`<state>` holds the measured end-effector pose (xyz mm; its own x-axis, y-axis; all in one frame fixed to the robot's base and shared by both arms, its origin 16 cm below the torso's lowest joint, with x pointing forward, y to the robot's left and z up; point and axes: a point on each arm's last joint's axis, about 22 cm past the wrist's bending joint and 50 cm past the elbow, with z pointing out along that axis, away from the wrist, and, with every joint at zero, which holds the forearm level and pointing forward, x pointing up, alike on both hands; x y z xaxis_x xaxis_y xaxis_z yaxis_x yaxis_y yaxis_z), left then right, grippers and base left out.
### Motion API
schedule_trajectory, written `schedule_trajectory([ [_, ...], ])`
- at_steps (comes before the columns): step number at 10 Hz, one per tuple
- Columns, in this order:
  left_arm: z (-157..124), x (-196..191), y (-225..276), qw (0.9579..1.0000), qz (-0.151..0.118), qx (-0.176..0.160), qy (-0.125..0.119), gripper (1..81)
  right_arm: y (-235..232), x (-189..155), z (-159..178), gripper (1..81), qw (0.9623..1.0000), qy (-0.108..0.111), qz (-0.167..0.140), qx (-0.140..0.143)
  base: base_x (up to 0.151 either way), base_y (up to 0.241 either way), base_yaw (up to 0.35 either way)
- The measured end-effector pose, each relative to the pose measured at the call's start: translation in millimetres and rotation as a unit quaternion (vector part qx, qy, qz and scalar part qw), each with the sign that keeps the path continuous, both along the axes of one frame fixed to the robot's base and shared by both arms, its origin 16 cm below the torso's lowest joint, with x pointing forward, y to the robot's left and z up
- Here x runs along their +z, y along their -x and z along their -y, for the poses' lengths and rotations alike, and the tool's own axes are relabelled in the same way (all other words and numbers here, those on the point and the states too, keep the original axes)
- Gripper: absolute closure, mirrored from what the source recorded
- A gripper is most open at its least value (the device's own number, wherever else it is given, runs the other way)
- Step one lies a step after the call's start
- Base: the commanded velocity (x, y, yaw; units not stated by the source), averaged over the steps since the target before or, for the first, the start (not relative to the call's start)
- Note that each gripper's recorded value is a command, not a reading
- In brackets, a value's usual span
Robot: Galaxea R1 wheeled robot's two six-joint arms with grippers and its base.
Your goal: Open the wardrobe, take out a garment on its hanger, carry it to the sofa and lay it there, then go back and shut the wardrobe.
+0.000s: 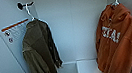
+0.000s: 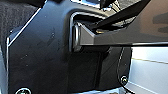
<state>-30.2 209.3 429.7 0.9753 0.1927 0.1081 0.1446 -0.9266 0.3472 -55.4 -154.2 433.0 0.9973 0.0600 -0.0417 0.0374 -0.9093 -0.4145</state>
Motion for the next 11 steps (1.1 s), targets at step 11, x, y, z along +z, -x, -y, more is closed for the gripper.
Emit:
schedule_trajectory([
  [11,2.8,2.7,-105.3,0.9992,0.034,-0.018,-0.006,1.0,-32.4,-0.6,-4.3,1.0,0.9990,0.001,0.042,-0.011,0.000,0.000,0.000],
])
